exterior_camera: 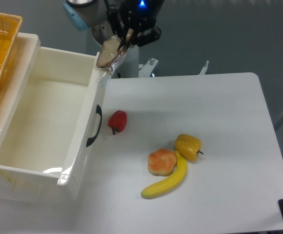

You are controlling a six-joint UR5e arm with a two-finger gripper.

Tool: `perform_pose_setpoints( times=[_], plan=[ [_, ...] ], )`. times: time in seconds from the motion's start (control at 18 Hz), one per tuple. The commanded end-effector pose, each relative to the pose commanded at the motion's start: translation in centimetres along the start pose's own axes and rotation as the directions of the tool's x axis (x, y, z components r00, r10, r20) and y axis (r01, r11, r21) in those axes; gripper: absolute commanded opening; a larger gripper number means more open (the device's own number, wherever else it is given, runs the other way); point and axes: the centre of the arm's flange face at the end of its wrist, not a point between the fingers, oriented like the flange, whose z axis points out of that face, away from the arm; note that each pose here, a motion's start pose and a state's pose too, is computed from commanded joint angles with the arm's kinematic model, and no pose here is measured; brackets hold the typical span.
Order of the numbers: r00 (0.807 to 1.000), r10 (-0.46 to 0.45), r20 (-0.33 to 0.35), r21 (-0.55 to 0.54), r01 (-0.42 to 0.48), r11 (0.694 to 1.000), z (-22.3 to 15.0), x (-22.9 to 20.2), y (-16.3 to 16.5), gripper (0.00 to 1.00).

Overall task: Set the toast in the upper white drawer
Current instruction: 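Carry the held toast over the rim of the open white drawer, then lower the toast down into the white drawer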

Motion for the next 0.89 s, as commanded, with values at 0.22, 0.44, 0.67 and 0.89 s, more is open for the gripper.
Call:
perform_pose_setpoints(
  times=[0.22,0.44,0.67,0.89],
  plan=[
    [0.999,0.016,-0.037,0.030,-0.014,0.999,0.7,0.6,-1.0,0.00],
    [1.000,-0.009,-0.030,0.048,0.010,0.999,2.8,1.7,-3.6,0.00],
    [0.998,-0.054,-0.020,0.046,0.055,0.997,4.7,2.9,-5.5,0.00],
    [0.999,-0.042,-0.033,0.026,0.043,0.999,6.1,3.8,-6.1,0.00]
  ],
)
